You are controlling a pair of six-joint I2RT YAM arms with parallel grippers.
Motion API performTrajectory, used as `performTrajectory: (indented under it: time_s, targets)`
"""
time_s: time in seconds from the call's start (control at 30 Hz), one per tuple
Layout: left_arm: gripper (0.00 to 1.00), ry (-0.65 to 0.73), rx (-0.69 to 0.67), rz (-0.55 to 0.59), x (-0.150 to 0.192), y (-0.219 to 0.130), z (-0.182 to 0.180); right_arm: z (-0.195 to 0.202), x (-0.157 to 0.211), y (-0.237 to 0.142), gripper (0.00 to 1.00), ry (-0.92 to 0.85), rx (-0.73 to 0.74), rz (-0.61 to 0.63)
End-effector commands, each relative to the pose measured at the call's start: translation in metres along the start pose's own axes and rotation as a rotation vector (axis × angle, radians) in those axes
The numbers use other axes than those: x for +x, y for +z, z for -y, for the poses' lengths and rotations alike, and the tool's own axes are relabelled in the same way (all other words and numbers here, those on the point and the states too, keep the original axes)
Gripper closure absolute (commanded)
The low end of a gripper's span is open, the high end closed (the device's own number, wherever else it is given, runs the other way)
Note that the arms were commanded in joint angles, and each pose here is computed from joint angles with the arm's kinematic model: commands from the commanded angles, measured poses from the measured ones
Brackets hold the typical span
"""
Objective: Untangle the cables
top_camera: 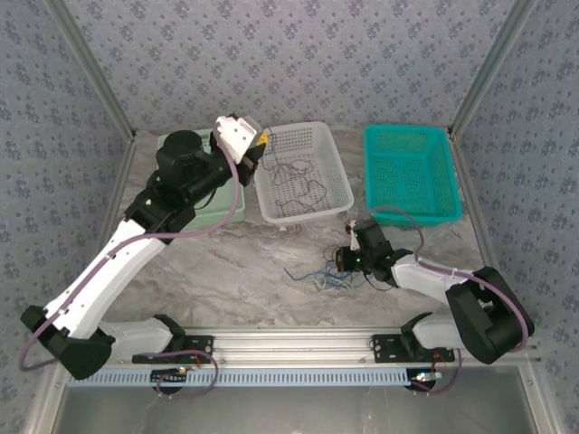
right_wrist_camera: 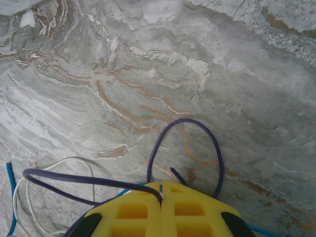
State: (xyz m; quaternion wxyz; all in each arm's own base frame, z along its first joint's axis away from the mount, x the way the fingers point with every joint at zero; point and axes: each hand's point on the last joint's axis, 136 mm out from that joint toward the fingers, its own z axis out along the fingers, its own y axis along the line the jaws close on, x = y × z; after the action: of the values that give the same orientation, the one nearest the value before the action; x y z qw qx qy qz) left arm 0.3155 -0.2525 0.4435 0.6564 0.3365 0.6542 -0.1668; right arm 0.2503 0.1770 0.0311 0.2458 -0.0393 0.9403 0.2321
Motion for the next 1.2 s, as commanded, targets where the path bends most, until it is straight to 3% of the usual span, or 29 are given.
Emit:
performTrajectory:
  time_s: [0.0, 0.5, 0.9, 1.0, 1.17]
  targets:
    - [0.94, -0.061, 0.017, 0.049, -0.009, 0.011, -0.009, -0.001, 0.001, -0.003, 0.95, 0.005, 0.004, 0.006]
    - [0.94, -0.229, 0.120, -0.114, 0.084, 0.118, -0.005, -0.018, -0.009, -0.013, 0.94, -0.024, -0.027, 0.036]
    - [0.93, -0.268, 0.097, -0.131, 0.087, 0.128, -0.016, -0.016, -0.009, -0.019, 0.93, -0.030, -0.015, 0.049]
    - [0.88, -0.289, 0.126, -0.223, 0.108, 0.139, -0.011, -0.017, -0.009, -0.020, 0.92, -0.032, -0.014, 0.047]
    - [0.87, -0.332, 0.156, -0.323, 0.147, 0.158, -0.001, -0.018, -0.012, -0.022, 0.89, -0.037, -0.014, 0.050]
